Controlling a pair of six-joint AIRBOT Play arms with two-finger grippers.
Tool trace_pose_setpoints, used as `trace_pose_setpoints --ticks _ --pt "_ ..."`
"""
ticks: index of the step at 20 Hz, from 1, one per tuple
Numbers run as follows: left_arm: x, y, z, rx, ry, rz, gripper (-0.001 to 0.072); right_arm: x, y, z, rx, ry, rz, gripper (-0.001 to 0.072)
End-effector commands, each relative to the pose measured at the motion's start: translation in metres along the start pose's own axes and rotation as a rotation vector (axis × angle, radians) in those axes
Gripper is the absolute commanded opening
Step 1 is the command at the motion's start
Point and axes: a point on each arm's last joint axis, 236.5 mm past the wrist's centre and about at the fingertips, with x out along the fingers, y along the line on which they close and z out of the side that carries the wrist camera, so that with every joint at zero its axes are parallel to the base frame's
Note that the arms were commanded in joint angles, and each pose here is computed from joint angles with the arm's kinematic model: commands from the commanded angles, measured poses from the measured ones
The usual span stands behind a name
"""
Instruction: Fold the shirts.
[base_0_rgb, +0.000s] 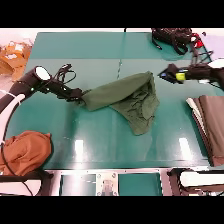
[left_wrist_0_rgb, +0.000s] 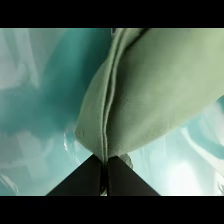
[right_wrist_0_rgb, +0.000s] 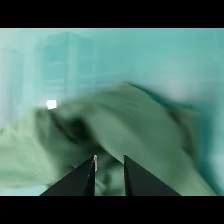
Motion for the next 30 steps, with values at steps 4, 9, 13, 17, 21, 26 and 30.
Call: trace_pose_setpoints --ticks 4,9,13,17,21,26,30 --pt "-0.007 -0.001 0.018 0.076 -0.035 0.014 0.0023 -0.091 -0.089 -0.106 0.291 0.057 -0.297 0.0394" --pt "-0.009 -0.001 0.019 0.088 -0.033 0.016 0.0049 -0.029 -0.073 -0.233 0.432 0.204 -0.182 0.0409" --pt "-0.009 -0.003 0.011 0.089 0.0 0.007 0.0316 0.022 -0.062 -0.272 0.428 0.226 -0.153 0.0408" --pt "-0.032 0.013 0.011 0.052 0.026 0.002 0.0321 0.052 -0.062 -0.267 0.397 0.241 -0.169 0.0397" --pt "-0.084 0.072 0.008 -0.128 0.023 -0.011 0.0718 0.058 -0.058 -0.244 0.296 0.232 -0.148 0.0035" --pt "-0.076 0.112 -0.006 -0.226 -0.008 -0.015 0.0623 0.042 -0.066 -0.223 0.237 0.238 -0.168 0.0021" --pt "-0.014 0.08 -0.023 -0.217 0.054 -0.196 0.0589 0.033 -0.072 -0.206 0.266 0.203 -0.167 0.0021"
